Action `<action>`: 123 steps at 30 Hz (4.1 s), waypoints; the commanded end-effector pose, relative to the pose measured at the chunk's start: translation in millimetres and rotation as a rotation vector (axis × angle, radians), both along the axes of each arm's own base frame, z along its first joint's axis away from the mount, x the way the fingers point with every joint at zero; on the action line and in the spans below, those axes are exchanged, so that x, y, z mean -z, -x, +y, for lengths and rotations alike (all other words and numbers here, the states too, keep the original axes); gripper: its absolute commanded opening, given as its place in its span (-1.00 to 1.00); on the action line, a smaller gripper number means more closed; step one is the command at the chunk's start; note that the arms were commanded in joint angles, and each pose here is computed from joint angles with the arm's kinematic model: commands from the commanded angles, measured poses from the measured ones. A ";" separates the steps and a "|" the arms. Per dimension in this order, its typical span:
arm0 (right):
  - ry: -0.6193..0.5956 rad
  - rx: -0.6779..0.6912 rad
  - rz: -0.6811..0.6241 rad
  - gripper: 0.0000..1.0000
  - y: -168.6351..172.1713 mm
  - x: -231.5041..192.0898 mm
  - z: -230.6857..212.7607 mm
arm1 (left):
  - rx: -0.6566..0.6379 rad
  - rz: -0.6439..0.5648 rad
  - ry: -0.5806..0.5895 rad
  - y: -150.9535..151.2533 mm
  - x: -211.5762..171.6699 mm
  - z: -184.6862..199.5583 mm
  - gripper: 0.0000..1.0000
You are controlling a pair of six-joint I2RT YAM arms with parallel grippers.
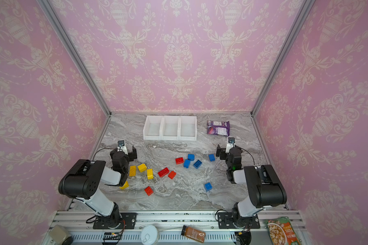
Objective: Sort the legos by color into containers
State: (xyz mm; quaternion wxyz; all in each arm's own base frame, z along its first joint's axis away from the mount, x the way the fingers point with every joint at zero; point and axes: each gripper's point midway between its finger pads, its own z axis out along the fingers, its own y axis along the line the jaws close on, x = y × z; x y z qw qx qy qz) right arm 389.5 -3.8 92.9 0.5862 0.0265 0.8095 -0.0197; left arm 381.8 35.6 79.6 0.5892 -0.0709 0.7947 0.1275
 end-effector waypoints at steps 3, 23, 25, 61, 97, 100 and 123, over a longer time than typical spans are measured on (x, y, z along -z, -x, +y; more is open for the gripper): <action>-0.008 0.001 0.029 1.00 -3.8 -26.8 1.0 | -0.036 -0.013 0.016 -3.5 -17.8 8.1 0.99; -0.098 -0.052 0.294 1.00 10.3 -63.5 56.6 | 0.259 0.400 0.284 -105.6 -62.1 -70.2 0.74; -0.106 -0.071 0.297 1.00 12.5 -66.8 63.3 | 0.294 0.465 0.307 -116.2 -57.9 -79.5 0.63; -0.104 -0.110 0.317 1.00 28.0 -67.5 81.5 | 0.266 0.721 0.305 -168.5 11.2 -103.6 -0.52; -0.120 -0.167 0.323 1.00 18.2 -73.3 99.7 | 0.077 0.770 0.312 -28.5 23.9 -83.5 -1.00; -0.122 -0.171 0.326 1.00 17.9 -72.7 102.2 | 0.090 0.775 0.319 -29.5 26.4 -94.0 -1.00; -0.252 -0.184 0.634 1.00 78.8 -36.3 124.9 | 0.167 0.609 0.347 -31.8 -35.9 -109.5 0.41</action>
